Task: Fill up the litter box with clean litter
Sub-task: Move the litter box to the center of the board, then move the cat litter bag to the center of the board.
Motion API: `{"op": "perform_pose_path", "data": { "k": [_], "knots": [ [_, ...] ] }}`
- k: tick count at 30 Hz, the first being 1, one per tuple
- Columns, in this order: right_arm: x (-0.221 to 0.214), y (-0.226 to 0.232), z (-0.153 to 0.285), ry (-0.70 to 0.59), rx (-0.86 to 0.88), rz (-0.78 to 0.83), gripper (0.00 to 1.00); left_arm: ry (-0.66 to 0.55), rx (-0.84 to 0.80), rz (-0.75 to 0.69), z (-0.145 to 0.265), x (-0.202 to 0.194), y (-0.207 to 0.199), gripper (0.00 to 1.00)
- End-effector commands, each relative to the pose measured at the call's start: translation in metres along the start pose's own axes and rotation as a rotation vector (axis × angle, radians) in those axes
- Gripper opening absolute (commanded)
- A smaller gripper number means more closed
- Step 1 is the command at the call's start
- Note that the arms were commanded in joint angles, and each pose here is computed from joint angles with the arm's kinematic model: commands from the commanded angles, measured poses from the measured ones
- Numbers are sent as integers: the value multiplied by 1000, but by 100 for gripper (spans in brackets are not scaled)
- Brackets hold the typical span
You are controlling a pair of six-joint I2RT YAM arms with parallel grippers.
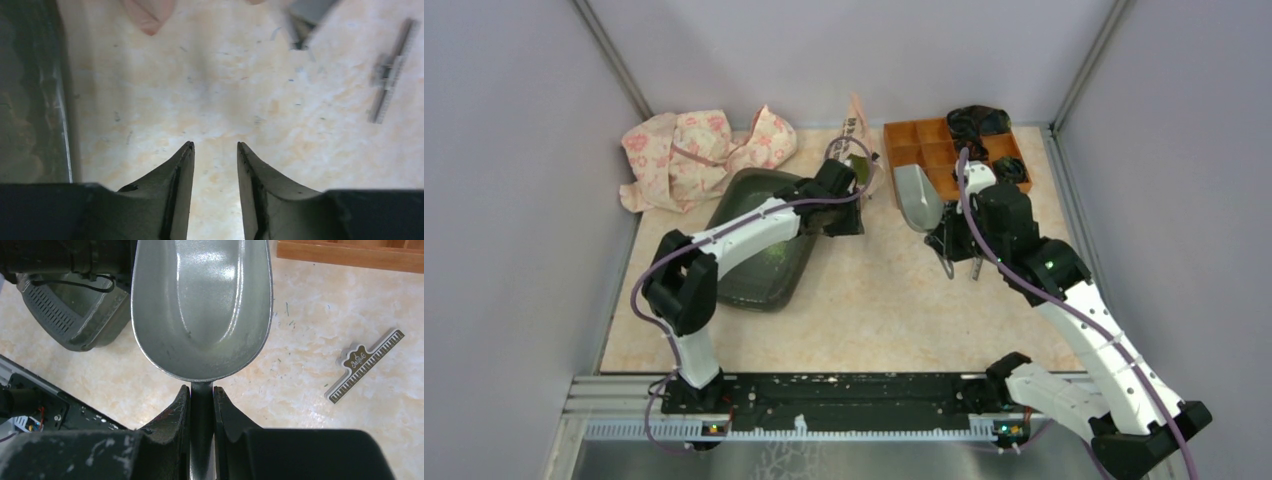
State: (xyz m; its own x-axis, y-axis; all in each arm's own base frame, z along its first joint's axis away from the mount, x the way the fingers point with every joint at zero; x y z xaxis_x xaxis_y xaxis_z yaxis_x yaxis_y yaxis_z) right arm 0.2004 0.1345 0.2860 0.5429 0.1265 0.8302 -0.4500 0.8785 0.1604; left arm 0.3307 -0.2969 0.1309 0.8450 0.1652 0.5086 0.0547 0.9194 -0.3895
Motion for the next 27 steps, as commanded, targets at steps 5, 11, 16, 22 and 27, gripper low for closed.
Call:
{"op": "perform_pose_path", "data": {
  "k": [5,11,16,22,27],
  "knots": [
    [26,-4,19,-110,-31,43,0,-208,-68,-77,66,77,-51,74],
    [23,-5,17,-103,-37,47,0,-391,60,-176,45,113,-43,76],
    [19,-7,18,-98,-42,50,0,-486,163,-231,22,126,-30,68],
    [16,-10,15,-92,-51,55,0,-498,209,-245,18,133,-29,67],
    [14,-10,10,-83,-48,55,0,-527,249,-244,14,144,-22,66]
  ]
}}
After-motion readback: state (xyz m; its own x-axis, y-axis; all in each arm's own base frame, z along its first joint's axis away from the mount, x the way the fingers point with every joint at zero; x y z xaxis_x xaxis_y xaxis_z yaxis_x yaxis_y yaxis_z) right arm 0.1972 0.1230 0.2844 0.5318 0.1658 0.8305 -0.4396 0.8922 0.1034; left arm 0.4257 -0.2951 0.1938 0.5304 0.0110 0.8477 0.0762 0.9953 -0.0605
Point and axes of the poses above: each gripper's point midway between its finger pads, its own z axis back along the fingers, its own y axis along the line the jaws close on, x = y × z, the point moved 4 cm from there along z, back along the fingers, and after that the axes turned 7 degrees about z, right-handed, at the moved point
